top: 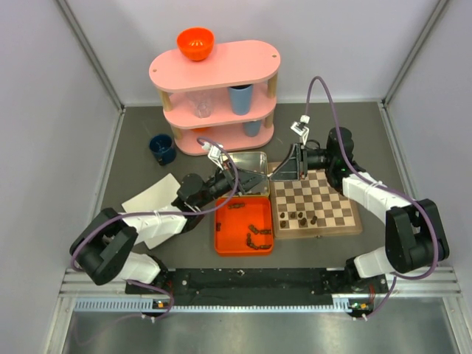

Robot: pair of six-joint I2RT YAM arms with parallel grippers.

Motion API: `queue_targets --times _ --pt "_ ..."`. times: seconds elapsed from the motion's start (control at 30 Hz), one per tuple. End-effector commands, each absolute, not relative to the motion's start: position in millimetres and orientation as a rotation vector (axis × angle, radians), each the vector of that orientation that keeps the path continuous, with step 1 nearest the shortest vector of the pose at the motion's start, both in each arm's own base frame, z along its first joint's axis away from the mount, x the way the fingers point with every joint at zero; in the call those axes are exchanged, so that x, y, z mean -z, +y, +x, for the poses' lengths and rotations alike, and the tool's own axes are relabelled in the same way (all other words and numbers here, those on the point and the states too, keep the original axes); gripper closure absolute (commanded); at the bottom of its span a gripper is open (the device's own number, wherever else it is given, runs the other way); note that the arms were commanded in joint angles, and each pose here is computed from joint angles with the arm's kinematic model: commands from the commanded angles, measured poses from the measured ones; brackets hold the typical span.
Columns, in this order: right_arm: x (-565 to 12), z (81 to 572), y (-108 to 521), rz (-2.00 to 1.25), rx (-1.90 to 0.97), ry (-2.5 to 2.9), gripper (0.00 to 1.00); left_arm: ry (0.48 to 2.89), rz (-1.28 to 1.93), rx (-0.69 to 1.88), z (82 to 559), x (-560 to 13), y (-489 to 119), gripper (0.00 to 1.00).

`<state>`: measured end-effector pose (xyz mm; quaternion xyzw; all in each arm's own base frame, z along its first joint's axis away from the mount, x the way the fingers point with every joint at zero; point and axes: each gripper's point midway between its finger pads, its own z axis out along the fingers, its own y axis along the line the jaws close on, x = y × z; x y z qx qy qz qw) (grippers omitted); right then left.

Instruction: Set up the chess pieces on the board

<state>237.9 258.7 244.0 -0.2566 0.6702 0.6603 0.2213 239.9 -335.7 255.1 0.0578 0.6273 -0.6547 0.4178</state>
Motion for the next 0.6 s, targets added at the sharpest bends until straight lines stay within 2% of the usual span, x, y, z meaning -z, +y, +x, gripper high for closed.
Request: queue_targets --times 0.0,0.23,0.57 --pt "-252.8 237.0 260.6 -0.769 -1.812 1.792 0.71 1.479 0.166 1.646 234.8 -276.1 -330.3 1.0" --pt "-254.8 237.9 261.4 -0.77 -1.816 1.792 0.66 1.489 0.166 1.65 234.2 -273.5 -331.8 1.0" --pt "-257.4 239.9 260.2 -0.765 -1.813 1.785 0.69 1.499 0.171 1.65 234.3 -271.7 -334.5 1.0"
